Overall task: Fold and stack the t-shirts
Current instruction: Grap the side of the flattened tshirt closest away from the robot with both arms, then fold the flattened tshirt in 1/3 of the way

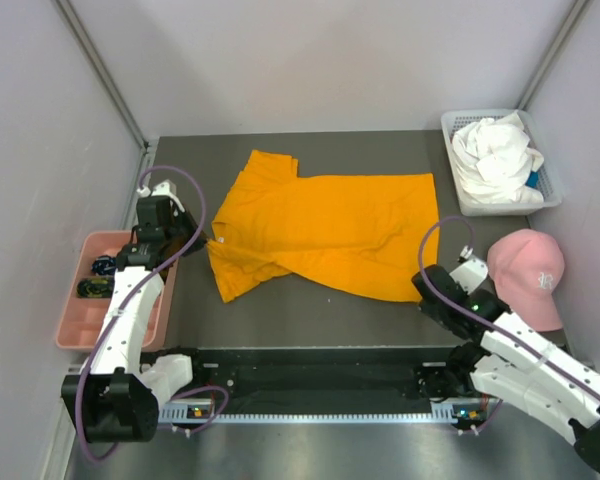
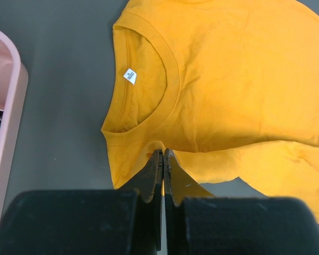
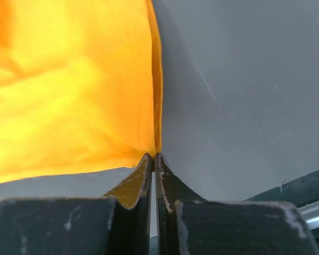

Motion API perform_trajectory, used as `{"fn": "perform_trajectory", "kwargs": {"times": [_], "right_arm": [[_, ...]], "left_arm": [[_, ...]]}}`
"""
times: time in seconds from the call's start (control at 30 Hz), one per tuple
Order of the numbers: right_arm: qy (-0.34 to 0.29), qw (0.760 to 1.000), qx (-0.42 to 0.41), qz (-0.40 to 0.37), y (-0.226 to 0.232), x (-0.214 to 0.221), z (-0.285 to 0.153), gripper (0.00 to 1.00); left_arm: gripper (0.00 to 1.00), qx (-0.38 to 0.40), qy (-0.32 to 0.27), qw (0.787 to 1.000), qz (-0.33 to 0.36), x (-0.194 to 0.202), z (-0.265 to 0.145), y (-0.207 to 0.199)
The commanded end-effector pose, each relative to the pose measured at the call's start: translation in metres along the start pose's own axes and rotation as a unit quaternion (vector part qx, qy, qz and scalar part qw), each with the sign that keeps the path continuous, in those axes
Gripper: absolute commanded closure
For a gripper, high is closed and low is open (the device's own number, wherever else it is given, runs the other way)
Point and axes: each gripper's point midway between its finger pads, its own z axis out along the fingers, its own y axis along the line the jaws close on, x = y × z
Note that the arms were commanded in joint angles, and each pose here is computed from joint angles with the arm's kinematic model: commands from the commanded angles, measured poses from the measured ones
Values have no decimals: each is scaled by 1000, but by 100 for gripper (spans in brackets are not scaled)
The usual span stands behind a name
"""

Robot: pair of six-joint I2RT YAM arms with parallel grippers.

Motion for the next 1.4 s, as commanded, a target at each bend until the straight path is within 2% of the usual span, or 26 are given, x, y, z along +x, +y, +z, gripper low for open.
{"fn": "perform_trajectory", "kwargs": {"times": [0.0,0.3,0.6,0.87,1.37], "right_arm": [[-55,998,0,3,1,-42,-29,100],[-135,991,-18,10,16,-102,-68,100],[-177,984,-10,22,17,-136,-83,100],[-189,982,-5,25,14,-155,-84,100],[-192,981,-5,36,16,-180,-69,100]], "left_arm": [[100,32,-17,999,2,-11,-4,-13],[100,79,10,997,-2,-1,-6,-29],[100,85,-2,996,17,-20,-19,-39],[100,102,12,995,17,-16,-20,-45],[100,129,29,991,11,-19,4,-57]]}}
